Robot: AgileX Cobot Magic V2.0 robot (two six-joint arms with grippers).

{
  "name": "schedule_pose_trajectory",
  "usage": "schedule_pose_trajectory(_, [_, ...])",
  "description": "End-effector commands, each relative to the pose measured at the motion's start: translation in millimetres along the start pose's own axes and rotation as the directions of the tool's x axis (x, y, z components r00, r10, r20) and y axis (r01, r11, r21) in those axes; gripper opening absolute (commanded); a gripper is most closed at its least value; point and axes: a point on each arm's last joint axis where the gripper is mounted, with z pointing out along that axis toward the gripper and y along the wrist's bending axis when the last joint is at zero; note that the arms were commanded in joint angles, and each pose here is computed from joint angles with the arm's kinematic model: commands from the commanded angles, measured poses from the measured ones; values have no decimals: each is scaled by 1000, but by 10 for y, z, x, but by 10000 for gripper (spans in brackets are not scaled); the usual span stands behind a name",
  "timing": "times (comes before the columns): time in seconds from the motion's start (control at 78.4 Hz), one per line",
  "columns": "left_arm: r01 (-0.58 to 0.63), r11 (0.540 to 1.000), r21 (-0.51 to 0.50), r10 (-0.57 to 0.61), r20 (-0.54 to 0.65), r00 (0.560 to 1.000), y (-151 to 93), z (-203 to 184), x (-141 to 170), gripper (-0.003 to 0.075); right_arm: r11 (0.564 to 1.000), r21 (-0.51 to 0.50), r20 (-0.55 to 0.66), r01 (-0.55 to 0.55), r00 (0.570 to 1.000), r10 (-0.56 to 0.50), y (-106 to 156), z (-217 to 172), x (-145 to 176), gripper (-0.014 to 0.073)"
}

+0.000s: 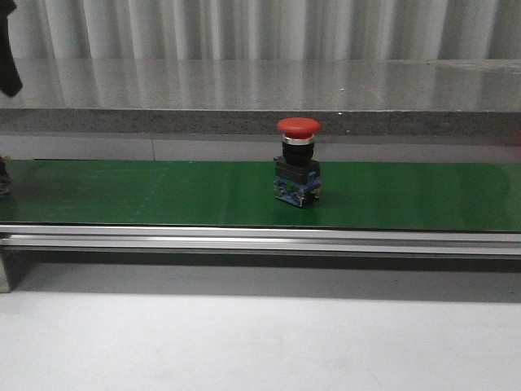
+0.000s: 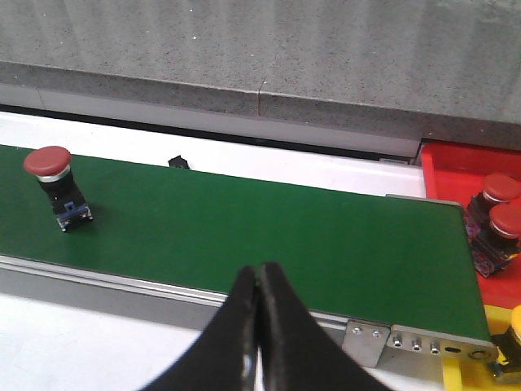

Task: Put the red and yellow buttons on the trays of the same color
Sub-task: 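Release the yellow button on the belt start and lift the left gripper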

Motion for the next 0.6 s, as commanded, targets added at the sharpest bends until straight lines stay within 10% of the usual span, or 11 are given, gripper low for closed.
schedule_pose_trajectory(0.0, [-71, 997, -20, 73, 203, 976, -215, -452, -68, 452, 1000, 5, 84, 10, 996, -10, -3, -24, -133, -66])
schedule_pose_trajectory(0.383, [-163, 986, -42, 164, 462, 872, -568, -861, 362, -15, 1000, 5, 84, 10, 996, -10, -3, -24, -133, -66])
schedule_pose_trajectory(0.587, [-163, 986, -47, 162, 542, 825, -580, -971, 754, -20, 1000, 5, 87, 10, 996, -10, -3, -24, -135, -66])
